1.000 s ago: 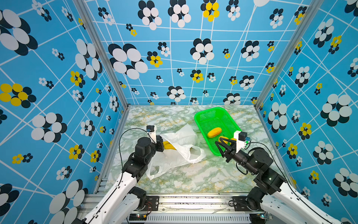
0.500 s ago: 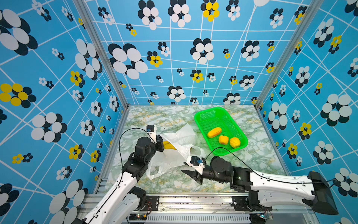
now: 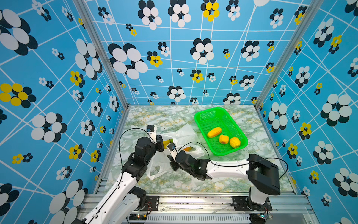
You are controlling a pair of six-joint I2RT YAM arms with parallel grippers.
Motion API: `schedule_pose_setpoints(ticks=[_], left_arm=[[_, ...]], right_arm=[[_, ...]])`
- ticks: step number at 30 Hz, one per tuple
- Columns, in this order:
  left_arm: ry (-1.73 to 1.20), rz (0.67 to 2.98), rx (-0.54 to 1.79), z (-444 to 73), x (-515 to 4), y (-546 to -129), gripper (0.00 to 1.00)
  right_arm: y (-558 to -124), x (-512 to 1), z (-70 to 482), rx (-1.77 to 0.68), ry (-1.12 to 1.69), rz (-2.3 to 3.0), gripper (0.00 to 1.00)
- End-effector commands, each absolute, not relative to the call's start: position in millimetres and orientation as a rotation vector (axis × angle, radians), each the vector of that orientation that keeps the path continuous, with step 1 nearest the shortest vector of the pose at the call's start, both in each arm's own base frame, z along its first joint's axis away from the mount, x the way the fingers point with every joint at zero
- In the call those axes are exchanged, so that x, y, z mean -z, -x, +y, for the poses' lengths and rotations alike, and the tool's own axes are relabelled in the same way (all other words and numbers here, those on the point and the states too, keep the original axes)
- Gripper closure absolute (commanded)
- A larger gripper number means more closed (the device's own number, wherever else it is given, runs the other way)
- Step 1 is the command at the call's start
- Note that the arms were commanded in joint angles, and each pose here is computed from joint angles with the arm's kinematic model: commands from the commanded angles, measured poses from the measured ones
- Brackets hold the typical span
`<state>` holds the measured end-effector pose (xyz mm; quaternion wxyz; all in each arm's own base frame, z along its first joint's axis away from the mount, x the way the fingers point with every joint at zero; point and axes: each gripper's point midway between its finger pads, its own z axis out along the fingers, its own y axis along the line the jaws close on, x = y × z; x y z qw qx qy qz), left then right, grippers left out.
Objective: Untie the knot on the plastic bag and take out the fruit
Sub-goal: 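Move the open right gripper back over the bag mouth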
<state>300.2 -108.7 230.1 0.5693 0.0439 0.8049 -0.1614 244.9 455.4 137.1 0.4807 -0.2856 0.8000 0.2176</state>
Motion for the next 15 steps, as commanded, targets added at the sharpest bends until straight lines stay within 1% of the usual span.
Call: schedule_pose_setpoints(ticks=[1,3,5,10,13,15], left_arm=[[-0.115,1.859,0.395,-110.0,-240.0,-297.6,1.00],[-0.114,1.853,0.393,-109.6,-241.5,-297.5,1.00],[-0.114,1.848,0.392,-109.2,-241.9,-297.0,1.00],[-0.076,1.798,0.361,-98.5,-248.9,-291.2,1.00],[-0.039,1.746,0.345,-88.3,-256.9,-282.6,1.00],[-0.019,1.712,0.340,-82.7,-261.2,-276.6,1.00]], right_arm=[[-273.6,-116.6,451.7,-0.462,0.478,2.028,0.77],[-286.8,-93.9,441.8,-0.393,0.404,2.072,0.79],[-298.8,-71.6,431.1,-0.374,0.330,2.110,0.79],[-326.6,-21.1,414.1,-0.417,0.229,2.258,0.83],[-328.6,-16.9,411.2,-0.428,0.228,2.260,0.83],[-323.4,-20.1,413.8,-0.476,0.241,2.246,0.81]])
